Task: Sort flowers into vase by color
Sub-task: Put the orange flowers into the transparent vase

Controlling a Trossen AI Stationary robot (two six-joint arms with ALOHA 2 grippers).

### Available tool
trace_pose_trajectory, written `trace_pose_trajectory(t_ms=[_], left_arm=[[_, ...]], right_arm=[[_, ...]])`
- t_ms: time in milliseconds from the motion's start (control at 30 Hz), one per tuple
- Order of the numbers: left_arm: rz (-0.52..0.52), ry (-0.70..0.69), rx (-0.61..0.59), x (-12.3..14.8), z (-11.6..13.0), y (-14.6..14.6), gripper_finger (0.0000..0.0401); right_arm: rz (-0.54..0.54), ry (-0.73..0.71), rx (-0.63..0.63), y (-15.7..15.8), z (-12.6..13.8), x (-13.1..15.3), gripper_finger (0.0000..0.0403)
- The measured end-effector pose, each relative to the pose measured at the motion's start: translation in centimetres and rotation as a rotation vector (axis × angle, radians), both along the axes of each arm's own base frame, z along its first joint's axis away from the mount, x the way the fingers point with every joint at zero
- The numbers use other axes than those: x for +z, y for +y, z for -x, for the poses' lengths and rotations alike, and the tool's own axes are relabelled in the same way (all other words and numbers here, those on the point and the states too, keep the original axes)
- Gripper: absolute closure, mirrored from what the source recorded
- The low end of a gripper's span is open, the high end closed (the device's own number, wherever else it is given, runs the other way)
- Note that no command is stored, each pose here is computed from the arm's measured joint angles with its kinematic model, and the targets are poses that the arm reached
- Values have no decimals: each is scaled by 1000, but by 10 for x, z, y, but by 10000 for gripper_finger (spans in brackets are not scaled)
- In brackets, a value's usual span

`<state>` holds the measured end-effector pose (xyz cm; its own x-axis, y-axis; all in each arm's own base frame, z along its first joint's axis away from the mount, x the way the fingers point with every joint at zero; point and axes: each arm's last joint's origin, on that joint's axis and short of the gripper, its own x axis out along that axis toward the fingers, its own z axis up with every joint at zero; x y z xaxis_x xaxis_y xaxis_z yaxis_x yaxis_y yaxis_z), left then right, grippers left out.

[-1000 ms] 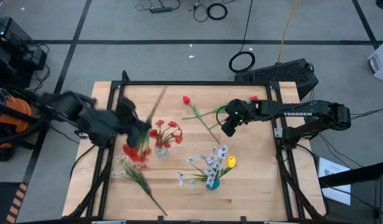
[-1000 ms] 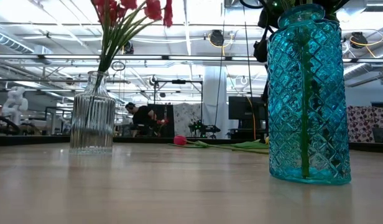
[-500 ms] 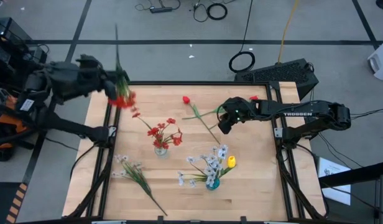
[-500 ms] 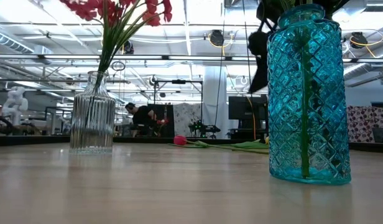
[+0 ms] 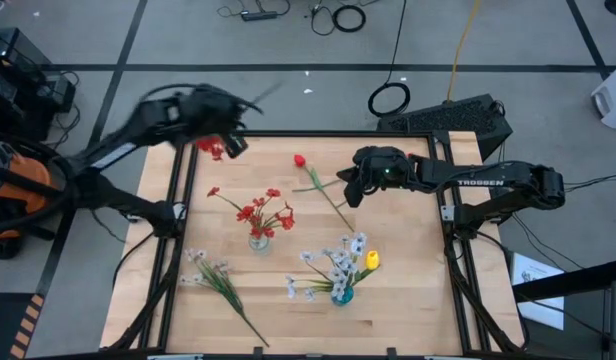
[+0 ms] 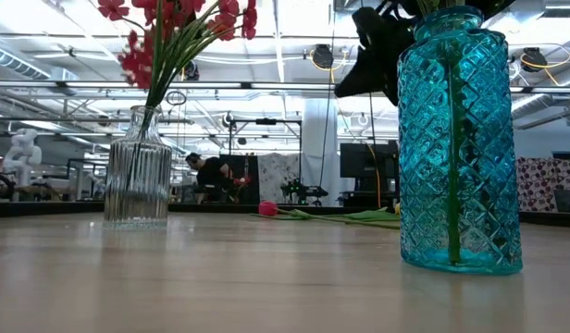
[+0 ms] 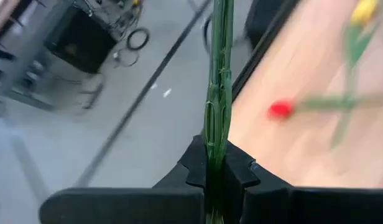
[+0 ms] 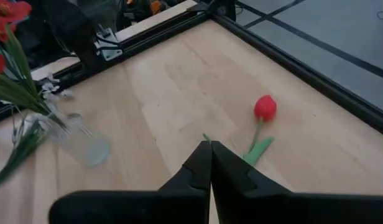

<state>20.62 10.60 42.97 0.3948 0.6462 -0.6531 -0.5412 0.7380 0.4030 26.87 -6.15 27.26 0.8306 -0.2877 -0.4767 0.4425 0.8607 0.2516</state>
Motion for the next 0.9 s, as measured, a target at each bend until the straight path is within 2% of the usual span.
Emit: trace_pose_trajectory(t_ms=[233,367,467,567,667,800,900], left_arm=[[-139,483,-121,-50,-44,32,386],[-261,772,-145,-70,-62,45,386],[-363,903,-138,-76,-74,53,386],[-442,918,-162,-74,-86,57,386],[-542,878,-189,-65,-98,56,386],[-693,824,-305,-51,-116,49,386],[-816,810,-494,-43,-127,43,386]], right_arm=[[-7,9,-2,0,-2,21,403],[66,60,14,-1,0,45,403],[126,96,-46,-5,4,70,402],[145,123,-91,-13,12,93,402],[127,181,-147,-26,25,105,402],[24,232,-169,-43,41,95,402],[-56,247,-157,-49,51,81,402]])
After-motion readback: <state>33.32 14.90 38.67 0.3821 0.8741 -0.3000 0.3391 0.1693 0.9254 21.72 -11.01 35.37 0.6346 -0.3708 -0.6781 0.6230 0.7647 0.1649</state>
